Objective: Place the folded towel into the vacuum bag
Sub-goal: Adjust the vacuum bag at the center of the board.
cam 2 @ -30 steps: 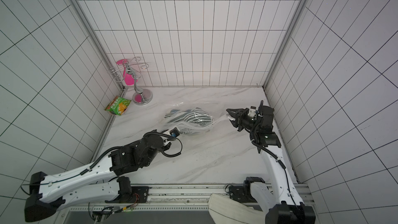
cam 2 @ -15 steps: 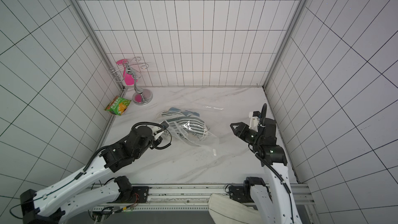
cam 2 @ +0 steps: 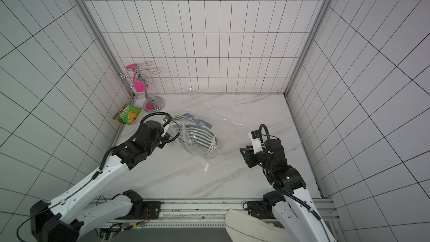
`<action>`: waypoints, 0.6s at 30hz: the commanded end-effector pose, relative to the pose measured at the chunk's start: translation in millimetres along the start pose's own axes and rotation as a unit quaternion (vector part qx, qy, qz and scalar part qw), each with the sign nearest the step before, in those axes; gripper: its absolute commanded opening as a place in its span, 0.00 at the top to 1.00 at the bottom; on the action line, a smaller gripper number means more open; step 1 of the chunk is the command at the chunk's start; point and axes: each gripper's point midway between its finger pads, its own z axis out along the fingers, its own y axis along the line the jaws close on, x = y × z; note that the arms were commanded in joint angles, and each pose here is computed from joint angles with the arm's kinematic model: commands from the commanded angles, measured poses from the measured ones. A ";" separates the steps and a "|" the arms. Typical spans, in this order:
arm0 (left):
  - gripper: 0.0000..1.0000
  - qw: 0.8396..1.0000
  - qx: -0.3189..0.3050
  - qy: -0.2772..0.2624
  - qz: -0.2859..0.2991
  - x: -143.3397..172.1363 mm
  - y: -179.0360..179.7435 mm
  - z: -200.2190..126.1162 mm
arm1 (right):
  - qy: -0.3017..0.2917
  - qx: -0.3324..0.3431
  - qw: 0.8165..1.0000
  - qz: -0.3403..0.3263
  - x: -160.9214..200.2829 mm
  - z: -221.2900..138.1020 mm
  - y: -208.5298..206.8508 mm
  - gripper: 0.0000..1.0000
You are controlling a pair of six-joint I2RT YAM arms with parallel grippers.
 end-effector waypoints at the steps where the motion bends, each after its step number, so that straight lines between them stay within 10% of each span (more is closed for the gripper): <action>1: 1.00 0.999 -0.011 -0.014 -0.040 -18.0 13.8 -1.0 | 0.055 0.041 0.982 -0.173 11.6 -7.8 0.0 0.54; 10: 1.00 0.999 -0.007 -0.008 -0.047 -24.3 12.9 6.1 | -0.116 -0.059 0.939 -0.320 -26.2 -8.7 100.7 0.46; 18: 1.00 0.999 -0.004 -0.005 -0.046 -20.6 9.8 8.2 | -0.153 -0.119 0.909 -0.368 -23.7 9.1 165.6 0.45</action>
